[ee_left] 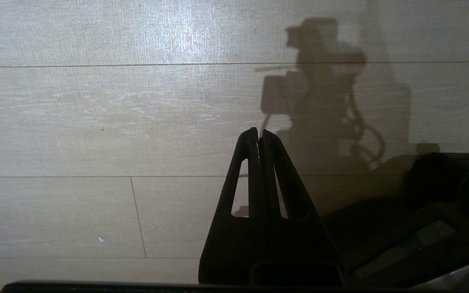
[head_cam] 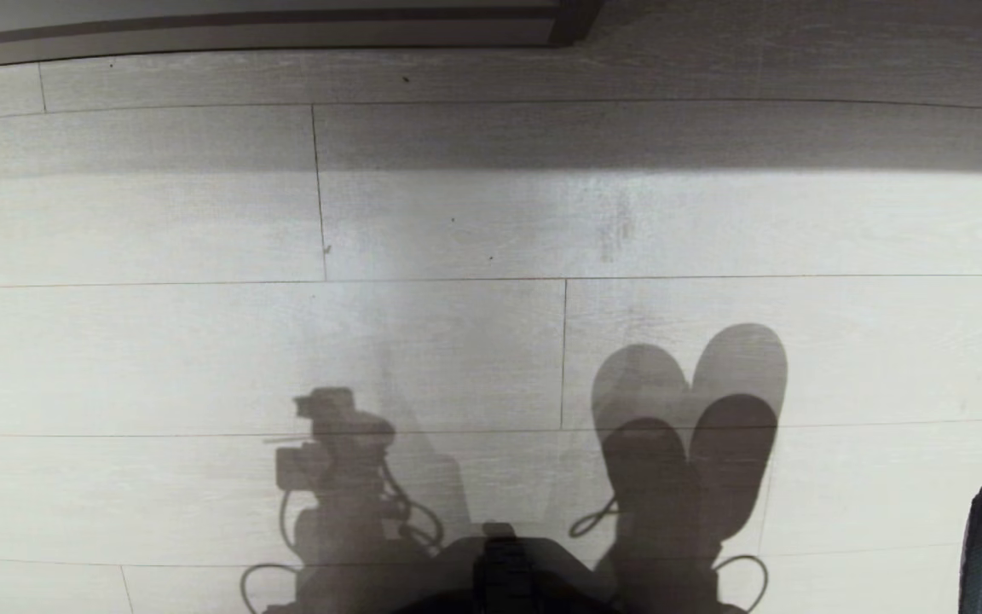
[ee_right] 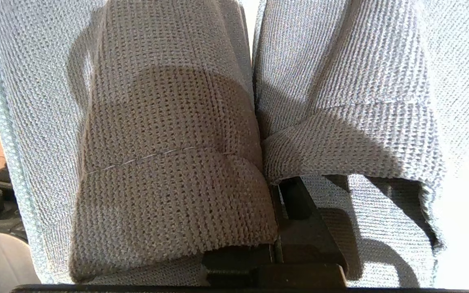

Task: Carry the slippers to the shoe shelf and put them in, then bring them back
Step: Place the slippers into the shoe cabinet

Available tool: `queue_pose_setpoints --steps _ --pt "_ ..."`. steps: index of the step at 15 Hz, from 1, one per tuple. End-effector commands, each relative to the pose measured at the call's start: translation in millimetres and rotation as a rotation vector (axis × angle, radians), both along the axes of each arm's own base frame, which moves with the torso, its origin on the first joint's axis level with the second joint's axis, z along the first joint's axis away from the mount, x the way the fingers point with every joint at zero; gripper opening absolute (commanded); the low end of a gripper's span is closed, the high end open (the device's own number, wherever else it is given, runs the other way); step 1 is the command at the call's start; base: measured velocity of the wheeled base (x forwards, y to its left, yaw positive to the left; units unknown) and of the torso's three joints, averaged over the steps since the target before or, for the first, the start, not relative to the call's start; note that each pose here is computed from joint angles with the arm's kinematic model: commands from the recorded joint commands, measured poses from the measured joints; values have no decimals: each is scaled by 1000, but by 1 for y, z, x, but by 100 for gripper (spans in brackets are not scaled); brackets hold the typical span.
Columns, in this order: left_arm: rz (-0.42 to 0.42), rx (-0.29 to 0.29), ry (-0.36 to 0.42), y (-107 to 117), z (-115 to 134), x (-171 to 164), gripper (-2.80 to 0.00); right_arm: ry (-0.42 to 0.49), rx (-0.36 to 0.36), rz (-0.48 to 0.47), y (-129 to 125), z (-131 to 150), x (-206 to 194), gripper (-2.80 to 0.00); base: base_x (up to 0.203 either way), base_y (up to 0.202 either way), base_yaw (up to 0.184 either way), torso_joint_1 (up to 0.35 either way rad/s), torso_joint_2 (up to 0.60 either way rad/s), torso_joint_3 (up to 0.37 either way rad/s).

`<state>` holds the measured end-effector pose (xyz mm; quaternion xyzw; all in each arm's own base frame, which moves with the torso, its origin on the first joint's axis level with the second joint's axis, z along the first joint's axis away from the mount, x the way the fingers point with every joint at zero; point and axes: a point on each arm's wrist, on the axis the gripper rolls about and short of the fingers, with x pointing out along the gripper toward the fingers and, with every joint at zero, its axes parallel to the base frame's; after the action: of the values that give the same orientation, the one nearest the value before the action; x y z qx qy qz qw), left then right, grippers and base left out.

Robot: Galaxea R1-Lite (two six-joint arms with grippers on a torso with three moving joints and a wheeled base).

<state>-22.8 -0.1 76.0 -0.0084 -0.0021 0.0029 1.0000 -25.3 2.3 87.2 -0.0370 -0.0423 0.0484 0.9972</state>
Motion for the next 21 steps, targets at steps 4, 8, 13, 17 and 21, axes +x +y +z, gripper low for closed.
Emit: queue_pose_setpoints --steps 4,8,13,17,21 --pt "0 0 0 0 0 0 -280 25 8 -40 -1 -2 1 -280 0 0 0 0 0 0" --pt "0 0 -2 0 0 0 -280 70 -16 -104 -2 -11 3 -280 0 0 0 0 0 0" --pt "0 0 0 0 0 0 -280 75 -23 -93 -2 -11 2 -280 0 0 0 0 0 0" --pt "0 -2 0 0 0 0 -280 75 -21 -93 -2 -11 2 -280 0 0 0 4 0 39" --pt "0 -5 0 0 0 0 -280 75 -26 -93 -2 -11 2 -280 0 0 0 0 4 196"
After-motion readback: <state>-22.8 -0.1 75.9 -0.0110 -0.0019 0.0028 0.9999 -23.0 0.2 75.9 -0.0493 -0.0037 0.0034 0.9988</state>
